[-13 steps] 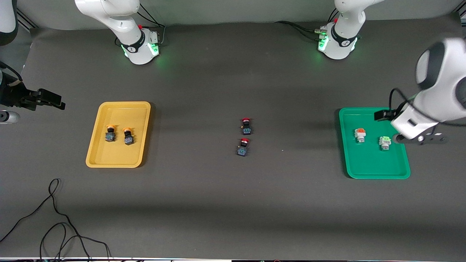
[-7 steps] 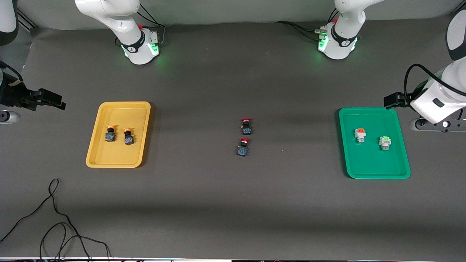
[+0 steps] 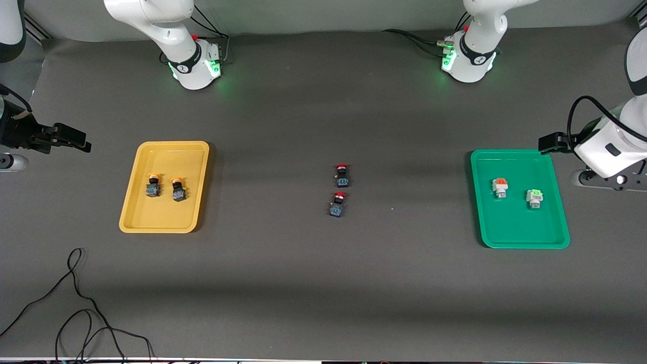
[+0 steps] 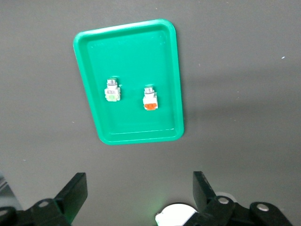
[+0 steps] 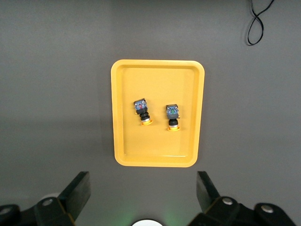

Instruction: Place green and yellow buttons in trays

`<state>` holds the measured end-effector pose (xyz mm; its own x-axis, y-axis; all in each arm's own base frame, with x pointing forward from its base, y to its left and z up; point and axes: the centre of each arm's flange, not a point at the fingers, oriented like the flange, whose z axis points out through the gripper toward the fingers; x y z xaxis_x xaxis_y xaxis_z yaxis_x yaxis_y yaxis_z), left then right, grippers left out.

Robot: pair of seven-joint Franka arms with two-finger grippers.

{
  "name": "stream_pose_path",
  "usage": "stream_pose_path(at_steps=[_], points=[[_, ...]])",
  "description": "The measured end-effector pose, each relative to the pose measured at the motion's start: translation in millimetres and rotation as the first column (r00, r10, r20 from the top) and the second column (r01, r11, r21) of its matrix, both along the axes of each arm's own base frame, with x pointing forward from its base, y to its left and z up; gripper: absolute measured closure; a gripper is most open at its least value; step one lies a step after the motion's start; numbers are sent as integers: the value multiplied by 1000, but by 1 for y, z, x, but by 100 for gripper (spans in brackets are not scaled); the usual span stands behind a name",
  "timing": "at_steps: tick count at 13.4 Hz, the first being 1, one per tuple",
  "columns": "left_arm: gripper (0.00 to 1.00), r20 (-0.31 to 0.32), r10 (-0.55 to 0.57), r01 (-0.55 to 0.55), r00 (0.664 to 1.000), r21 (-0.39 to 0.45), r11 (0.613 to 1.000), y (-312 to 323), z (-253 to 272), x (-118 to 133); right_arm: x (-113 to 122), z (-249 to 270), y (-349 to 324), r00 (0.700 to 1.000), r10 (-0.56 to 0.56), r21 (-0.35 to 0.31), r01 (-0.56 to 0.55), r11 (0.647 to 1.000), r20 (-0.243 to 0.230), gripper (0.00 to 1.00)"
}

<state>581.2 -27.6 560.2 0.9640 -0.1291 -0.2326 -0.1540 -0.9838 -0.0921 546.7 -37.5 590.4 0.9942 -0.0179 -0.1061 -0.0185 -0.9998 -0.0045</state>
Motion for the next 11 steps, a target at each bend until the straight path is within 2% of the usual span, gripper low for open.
stream_pose_path(at_steps=[1,3,5,8,11], points=[[0,14,-11,11,1000,-13,1000,-2,3,1,0,0,0,1000,0,0,0,1000,0,0],[0,84,-29,32,996,-29,999,-4,11,1,0,0,0,1000,0,0,0,1000,0,0],[0,134,-42,47,990,-35,998,-5,11,-7,0,0,0,1000,0,0,0,1000,1,0],[0,142,-66,72,988,-37,997,-18,10,-19,0,0,0,1000,0,0,0,1000,1,0],[0,128,-69,74,989,-38,997,-19,2,-19,0,0,0,1000,0,0,0,1000,1,0]])
